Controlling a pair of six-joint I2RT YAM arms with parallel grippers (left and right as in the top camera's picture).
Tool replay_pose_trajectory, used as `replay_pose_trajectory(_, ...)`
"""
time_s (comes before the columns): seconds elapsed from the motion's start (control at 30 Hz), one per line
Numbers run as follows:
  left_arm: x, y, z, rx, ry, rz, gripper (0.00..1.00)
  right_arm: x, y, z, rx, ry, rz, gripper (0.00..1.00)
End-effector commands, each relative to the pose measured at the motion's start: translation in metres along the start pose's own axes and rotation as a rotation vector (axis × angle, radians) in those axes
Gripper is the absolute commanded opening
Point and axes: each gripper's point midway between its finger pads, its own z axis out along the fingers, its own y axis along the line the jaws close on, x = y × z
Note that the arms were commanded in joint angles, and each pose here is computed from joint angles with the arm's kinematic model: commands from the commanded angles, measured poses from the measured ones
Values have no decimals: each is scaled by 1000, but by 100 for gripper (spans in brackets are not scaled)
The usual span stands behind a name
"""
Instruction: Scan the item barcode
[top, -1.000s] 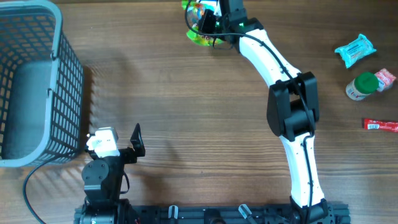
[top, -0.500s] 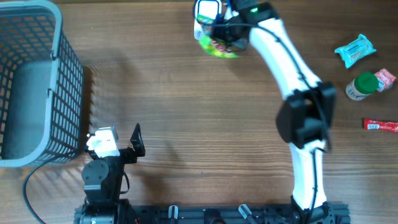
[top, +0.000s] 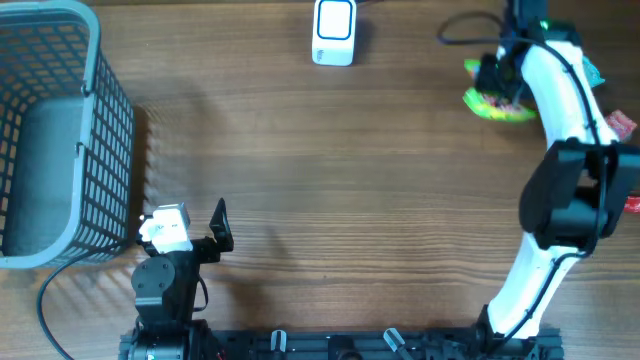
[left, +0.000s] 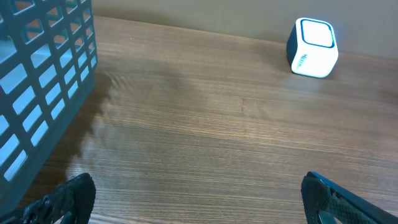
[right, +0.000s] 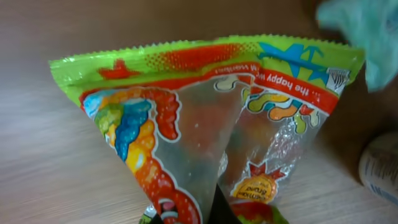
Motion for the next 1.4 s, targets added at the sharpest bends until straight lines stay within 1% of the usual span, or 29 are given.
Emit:
replay_pose_trajectory(0.0, 0, -3, 0, 16, -4, 16, 100, -8, -51, 12, 47, -28, 84, 4)
replay_pose_trajectory(0.03, 0, -3, 0, 16, -4, 16, 100, -11, -57, 12, 40, -36, 78, 18)
replay_pose_trajectory(0.07, 0, -3, 0, 16, -4, 16, 100, -15, -65, 9, 26, -46, 40, 55)
replay_pose_trajectory(0.1, 0, -3, 0, 16, -4, 16, 100, -17, -68, 5, 12, -49, 9, 89)
replay_pose_trajectory(0.13, 0, -3, 0, 16, -4, 16, 100, -21, -68, -5, -14, -54, -6, 100)
replay_pose_trajectory(0.2, 0, -3, 0, 16, -4, 16, 100, -31, -58, -27, -76, -89, -7, 100)
replay_pose_trajectory(0.27, 0, -3, 0, 16, -4, 16, 100, -43, -43, -59, -154, -137, -18, 100)
replay_pose_trajectory(0.33, 0, -3, 0, 16, -4, 16, 100, -52, -25, -115, -240, -208, -30, 100)
replay_pose_trajectory(0.4, 0, -3, 0, 16, -4, 16, 100, -53, -20, -159, -260, -277, -23, 100)
replay_pose_trajectory(0.43, 0, -3, 0, 16, -4, 16, 100, -50, -17, -192, -270, -332, -28, 100)
replay_pose_trajectory(0.5, 0, -3, 0, 16, -4, 16, 100, -38, -15, -253, -289, -440, -36, 100)
replay_pose_trajectory(0.57, 0, -3, 0, 16, -4, 16, 100, -17, -22, -304, -311, -517, 11, 100)
replay_pose_trajectory(0.67, 0, -3, 0, 16, -4, 16, 100, 20, -34, -369, -343, -632, 76, 100)
replay_pose_trajectory(0.8, 0, -3, 0, 16, -4, 16, 100, 66, -49, -442, -364, -823, 72, 100)
replay_pose_trajectory(0.93, 0, -3, 0, 16, -4, 16, 100, 110, -60, -491, -379, -967, 70, 100)
replay_pose_trajectory(1.03, 0, -3, 0, 16, -4, 16, 100, 140, -68, -517, -376, -1058, 65, 100)
replay_pose_trajectory(1.27, 0, -3, 0, 16, -4, 16, 100, 191, -79, -541, -367, -1166, 66, 100)
replay_pose_trajectory(1.33, 0, -3, 0, 16, -4, 16, 100, 200, -82, -549, -362, -1227, 57, 100)
replay_pose_trajectory(1.37, 0, -3, 0, 16, -4, 16, 100, 206, -83, -556, -368, -1284, 57, 100)
